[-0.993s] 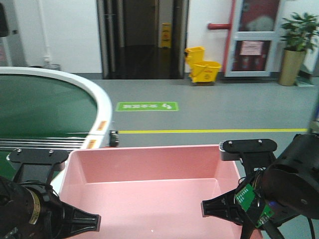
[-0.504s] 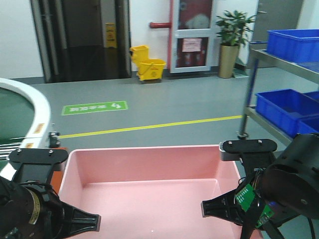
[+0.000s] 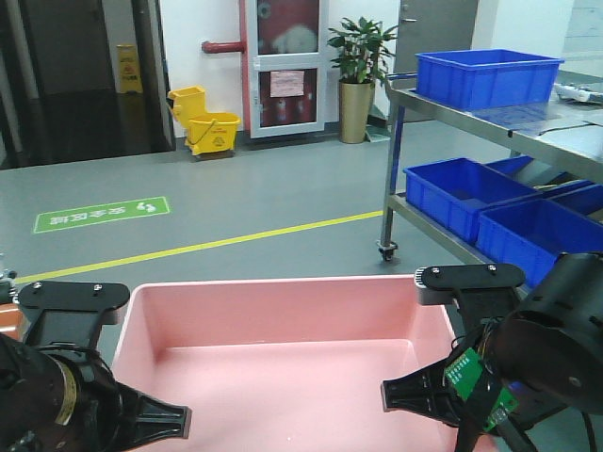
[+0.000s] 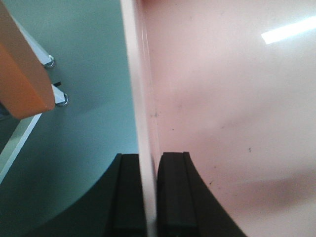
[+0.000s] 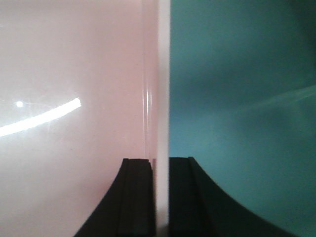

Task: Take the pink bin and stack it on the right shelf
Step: 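Hold the bin with both grippers while turning away from the conveyor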

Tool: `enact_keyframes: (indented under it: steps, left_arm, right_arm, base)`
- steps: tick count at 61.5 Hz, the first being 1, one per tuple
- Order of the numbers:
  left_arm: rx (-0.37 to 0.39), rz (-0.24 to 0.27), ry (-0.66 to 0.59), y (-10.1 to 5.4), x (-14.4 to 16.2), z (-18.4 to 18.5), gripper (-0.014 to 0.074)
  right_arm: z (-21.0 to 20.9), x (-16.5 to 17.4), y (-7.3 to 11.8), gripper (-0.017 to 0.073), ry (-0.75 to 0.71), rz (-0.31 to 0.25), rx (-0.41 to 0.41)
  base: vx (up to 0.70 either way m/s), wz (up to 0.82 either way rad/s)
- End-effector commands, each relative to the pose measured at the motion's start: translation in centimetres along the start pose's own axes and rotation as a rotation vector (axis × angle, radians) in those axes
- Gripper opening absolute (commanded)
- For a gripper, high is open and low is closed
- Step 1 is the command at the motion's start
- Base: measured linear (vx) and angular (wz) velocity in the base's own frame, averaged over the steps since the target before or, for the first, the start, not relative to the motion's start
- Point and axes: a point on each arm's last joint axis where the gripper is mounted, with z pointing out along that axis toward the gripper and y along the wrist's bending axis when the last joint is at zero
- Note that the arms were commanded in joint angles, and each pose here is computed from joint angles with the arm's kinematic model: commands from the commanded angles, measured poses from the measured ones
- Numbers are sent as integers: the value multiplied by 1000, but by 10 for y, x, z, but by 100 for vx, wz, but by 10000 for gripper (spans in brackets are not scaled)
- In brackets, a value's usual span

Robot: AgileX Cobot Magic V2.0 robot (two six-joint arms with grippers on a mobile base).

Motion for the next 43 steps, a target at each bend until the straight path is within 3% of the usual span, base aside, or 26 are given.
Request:
enact_keyframes:
  steps: [1,43]
  left_arm:
    - [35,9,-102,1,-10,-17,94]
    - [35,9,-102,1,-10,-17,94]
  right_arm:
    - [-18,-12,-7,-6,-113,-27,9]
    - [-18,-12,-7,-6,-113,-27,9]
  base:
    - [12,-18]
    - [21,-9]
